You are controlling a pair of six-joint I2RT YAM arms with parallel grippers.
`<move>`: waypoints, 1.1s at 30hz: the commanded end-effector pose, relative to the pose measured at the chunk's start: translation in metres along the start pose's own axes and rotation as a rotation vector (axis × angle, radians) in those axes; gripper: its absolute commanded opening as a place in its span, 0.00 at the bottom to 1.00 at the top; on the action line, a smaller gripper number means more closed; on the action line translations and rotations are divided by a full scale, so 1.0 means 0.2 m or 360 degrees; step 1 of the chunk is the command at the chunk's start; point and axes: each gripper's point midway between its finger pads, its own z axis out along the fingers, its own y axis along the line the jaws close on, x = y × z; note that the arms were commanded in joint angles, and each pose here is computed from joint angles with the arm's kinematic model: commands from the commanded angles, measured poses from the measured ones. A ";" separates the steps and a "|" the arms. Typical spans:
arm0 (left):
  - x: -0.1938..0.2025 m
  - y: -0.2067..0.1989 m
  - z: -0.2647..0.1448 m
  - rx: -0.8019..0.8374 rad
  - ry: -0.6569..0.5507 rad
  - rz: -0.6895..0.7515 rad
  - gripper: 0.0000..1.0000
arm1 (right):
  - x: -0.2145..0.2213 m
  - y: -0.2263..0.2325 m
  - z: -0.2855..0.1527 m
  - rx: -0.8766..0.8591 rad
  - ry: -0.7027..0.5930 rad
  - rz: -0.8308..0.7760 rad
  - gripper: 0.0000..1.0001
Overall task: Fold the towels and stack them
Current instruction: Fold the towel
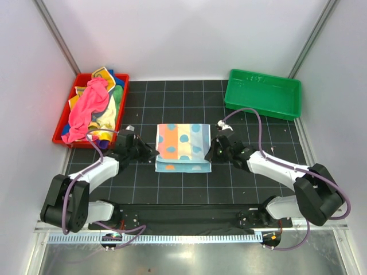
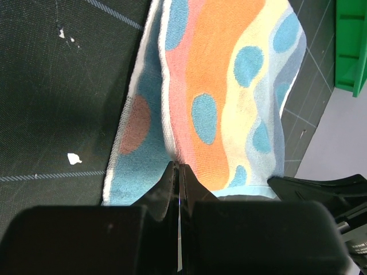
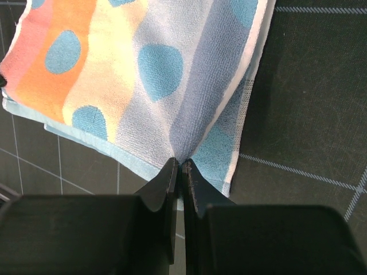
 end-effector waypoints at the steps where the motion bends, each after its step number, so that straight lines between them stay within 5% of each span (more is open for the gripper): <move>1: 0.01 -0.03 -0.04 0.0031 -0.0004 0.0014 0.00 | -0.03 0.02 -0.03 0.0007 -0.0065 -0.0009 0.05; 22: 0.13 0.14 0.00 -0.0116 0.0087 -0.0016 0.00 | 0.10 -0.04 0.03 0.0073 -0.0005 -0.0028 0.06; 33: 0.10 0.07 -0.04 -0.0048 0.0055 0.0000 0.00 | 0.06 -0.02 -0.02 0.0076 -0.0042 -0.0041 0.07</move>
